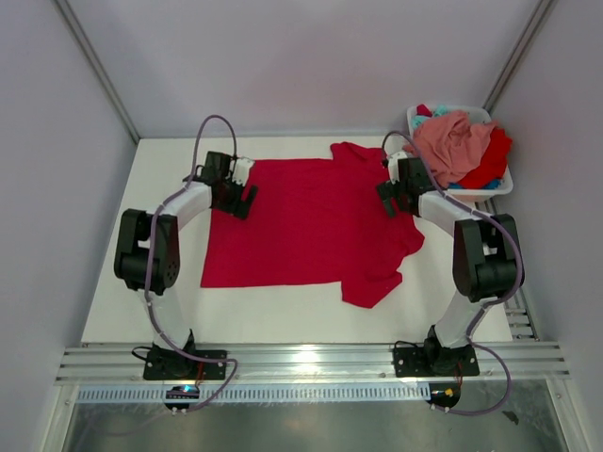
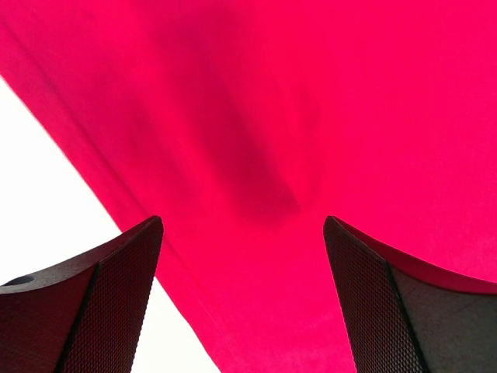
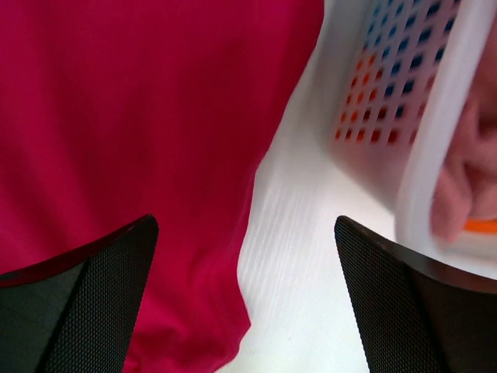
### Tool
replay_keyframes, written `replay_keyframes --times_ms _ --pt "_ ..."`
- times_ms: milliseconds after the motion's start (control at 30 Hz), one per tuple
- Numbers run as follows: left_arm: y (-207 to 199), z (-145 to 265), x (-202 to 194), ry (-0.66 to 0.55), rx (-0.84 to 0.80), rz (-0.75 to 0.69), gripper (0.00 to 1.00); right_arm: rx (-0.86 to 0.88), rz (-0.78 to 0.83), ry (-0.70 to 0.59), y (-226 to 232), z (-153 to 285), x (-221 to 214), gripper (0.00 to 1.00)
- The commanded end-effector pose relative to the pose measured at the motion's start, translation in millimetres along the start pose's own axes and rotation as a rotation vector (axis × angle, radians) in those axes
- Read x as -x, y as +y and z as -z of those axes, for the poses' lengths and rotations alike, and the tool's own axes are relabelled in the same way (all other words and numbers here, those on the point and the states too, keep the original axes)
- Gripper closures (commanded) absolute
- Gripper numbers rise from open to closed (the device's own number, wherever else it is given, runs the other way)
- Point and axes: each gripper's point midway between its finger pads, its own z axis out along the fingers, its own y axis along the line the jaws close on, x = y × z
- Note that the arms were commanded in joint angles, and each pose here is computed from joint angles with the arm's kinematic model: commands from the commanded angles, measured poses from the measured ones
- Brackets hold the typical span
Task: Fold and stack the t-shirts
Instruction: Flatten the tshirt out
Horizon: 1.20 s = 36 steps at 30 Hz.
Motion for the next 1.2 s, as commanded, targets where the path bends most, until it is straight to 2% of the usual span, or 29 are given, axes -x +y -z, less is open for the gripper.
replay_keyframes --times_ms 0,67,100,233,367,400,467,500,600,833,867,1167 --pt "25 7 60 -0.145 0.09 0.051 0.13 -0.06 -0.012 -0.24 -25 6 82 0.01" --pt "35 10 86 -0.201 0.132 0.074 0.13 -0.087 -0.056 -0.301 -36 12 108 0.01" --pt "42 12 95 -0.223 0.159 0.089 0.13 -0.117 -0.091 -0.388 -46 16 129 0.01" --pt "73 18 133 -0.319 0.301 0.154 0.13 -0.088 -0.181 -0.564 -58 26 172 0.01" --pt "96 17 161 -0.359 0.394 0.144 0.13 -0.015 -0.194 -0.625 -55 16 204 0.01" --pt "99 3 156 -0.327 0.402 0.133 0.13 0.021 -0.157 -0.565 -47 6 197 0.01" --pt "105 3 171 -0.334 0.419 0.124 0.14 0.079 -0.14 -0.556 -39 -10 215 0.01" --pt "103 -15 164 -0.297 0.404 0.116 0.14 0.102 -0.099 -0.521 -35 -25 215 0.01" --pt "100 -24 176 -0.299 0.362 0.123 0.15 0.195 -0.024 -0.428 -15 -45 203 0.01" --pt "92 -60 180 -0.296 0.291 0.148 0.2 0.322 0.079 -0.418 6 -64 212 0.01" --pt "93 -60 183 -0.299 0.293 0.146 0.2 0.348 0.112 -0.381 14 -72 201 0.01" --pt "96 -76 177 -0.287 0.301 0.123 0.21 0.395 0.213 -0.371 25 -80 190 0.01"
